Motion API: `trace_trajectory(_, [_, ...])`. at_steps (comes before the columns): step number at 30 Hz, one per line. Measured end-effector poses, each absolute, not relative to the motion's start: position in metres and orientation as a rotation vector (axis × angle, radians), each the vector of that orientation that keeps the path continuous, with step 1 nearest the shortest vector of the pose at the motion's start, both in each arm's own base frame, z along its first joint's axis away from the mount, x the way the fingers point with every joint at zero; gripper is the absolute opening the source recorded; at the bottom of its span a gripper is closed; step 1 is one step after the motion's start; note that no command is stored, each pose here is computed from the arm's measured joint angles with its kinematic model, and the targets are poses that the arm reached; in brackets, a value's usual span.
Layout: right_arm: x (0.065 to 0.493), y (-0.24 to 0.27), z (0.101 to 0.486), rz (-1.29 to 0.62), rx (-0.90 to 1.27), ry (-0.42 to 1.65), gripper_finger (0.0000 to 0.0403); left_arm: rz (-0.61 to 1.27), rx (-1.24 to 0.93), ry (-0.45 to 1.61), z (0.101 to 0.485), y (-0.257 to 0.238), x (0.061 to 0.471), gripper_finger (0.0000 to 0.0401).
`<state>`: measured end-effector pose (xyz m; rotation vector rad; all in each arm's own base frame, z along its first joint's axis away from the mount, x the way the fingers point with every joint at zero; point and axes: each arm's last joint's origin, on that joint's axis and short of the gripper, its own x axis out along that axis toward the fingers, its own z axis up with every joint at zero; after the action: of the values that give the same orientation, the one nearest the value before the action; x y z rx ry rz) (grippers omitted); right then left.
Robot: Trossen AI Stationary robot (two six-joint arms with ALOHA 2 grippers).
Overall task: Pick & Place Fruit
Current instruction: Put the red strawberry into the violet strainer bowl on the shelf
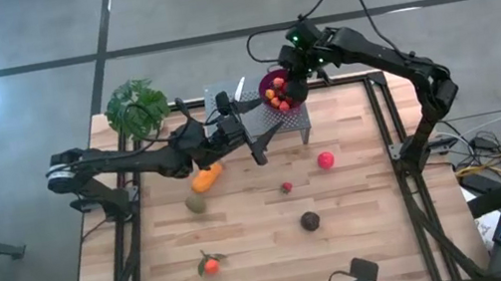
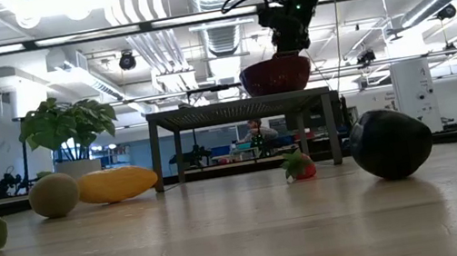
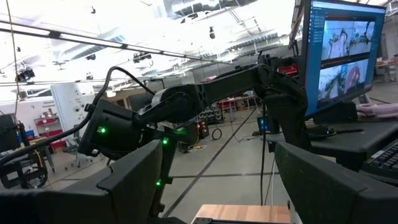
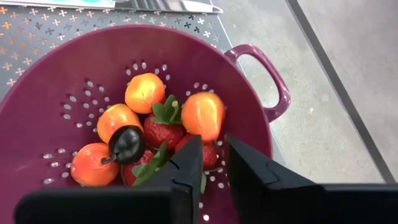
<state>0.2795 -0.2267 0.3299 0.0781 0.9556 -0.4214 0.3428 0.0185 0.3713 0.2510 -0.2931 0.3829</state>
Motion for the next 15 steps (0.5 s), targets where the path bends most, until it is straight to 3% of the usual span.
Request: trace_trajectory(15, [0.259,-0.192,0.378,-0.411,-0.012,0.824,0.0131,0.382,0.253,-0.283,0.37,0.019,0.343,0.0316])
